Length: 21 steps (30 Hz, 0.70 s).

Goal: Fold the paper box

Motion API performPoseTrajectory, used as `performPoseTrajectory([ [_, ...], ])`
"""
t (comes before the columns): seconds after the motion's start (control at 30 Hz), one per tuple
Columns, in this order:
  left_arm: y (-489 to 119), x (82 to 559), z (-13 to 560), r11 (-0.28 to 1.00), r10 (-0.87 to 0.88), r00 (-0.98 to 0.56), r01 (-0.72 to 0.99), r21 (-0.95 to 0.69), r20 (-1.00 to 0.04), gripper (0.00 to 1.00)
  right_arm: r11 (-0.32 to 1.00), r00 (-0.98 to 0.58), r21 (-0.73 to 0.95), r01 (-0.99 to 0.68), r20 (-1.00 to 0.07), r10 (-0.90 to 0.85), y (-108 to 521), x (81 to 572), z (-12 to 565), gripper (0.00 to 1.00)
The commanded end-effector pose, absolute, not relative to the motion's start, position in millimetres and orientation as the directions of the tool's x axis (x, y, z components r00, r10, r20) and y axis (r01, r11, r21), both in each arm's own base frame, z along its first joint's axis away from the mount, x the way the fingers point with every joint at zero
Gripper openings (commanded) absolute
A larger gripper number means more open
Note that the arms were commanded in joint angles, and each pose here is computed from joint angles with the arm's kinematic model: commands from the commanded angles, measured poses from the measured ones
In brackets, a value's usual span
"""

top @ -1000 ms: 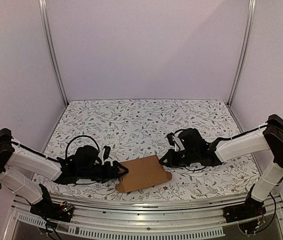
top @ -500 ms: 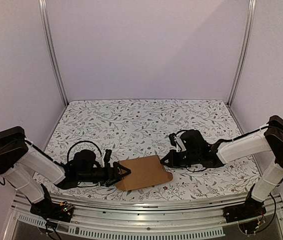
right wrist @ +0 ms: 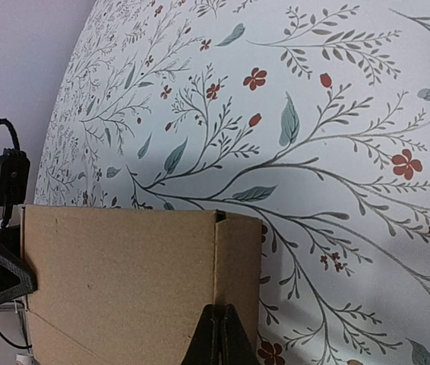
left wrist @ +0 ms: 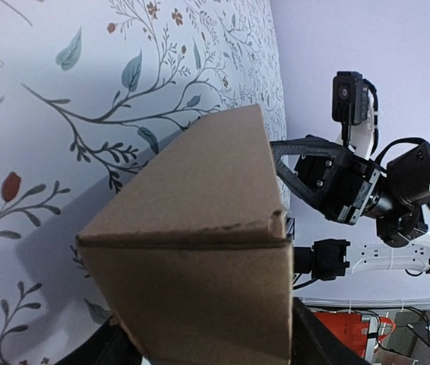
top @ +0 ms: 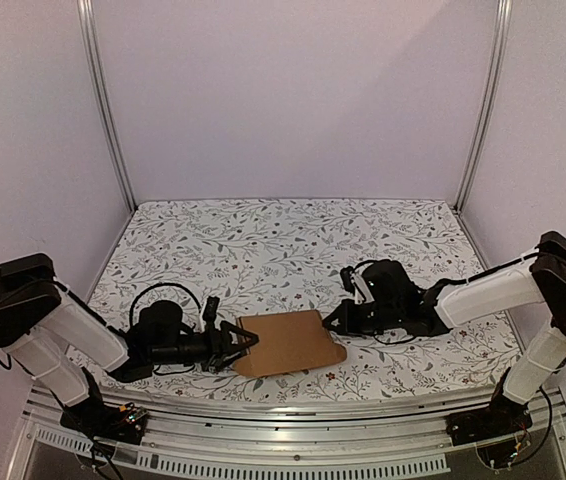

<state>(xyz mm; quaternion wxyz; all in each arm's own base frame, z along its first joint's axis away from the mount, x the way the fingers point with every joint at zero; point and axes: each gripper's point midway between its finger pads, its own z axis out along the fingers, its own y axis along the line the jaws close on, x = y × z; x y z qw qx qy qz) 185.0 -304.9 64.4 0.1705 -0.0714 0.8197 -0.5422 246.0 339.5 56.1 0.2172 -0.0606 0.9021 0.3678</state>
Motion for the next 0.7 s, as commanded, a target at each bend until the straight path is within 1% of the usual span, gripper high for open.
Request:
performPoseTrajectory([
  [0.0, -303, 188, 69, 0.374, -0.316, -0.928, 0.067, -0.925, -0.195, 0.58, 0.822, -0.941, 0.537, -0.190, -0.337, 0.002, 307, 223, 11, 0.00],
  [0.27, -306, 189, 75, 0.353, -0.314, -0.929, 0.077, -0.933, -0.195, 0.42, 0.815, -0.938, 0.544, -0.202, -0.348, 0.000, 309, 224, 16, 0.00],
  [0.33, -306, 189, 76, 0.354, -0.313, -0.929, 0.077, -0.932, -0.195, 0.39, 0.808, -0.929, 0.547, -0.221, -0.369, -0.004, 310, 226, 23, 0.06],
  [0.47, -306, 190, 76, 0.351, -0.307, -0.933, 0.075, -0.933, -0.190, 0.35, 0.790, -0.897, 0.545, -0.281, -0.441, -0.015, 312, 232, 50, 0.15],
  [0.67, -309, 191, 78, 0.368, -0.280, -0.939, 0.088, -0.926, -0.200, 0.28, 0.772, -0.821, 0.488, -0.407, -0.566, -0.075, 309, 237, 98, 0.24],
])
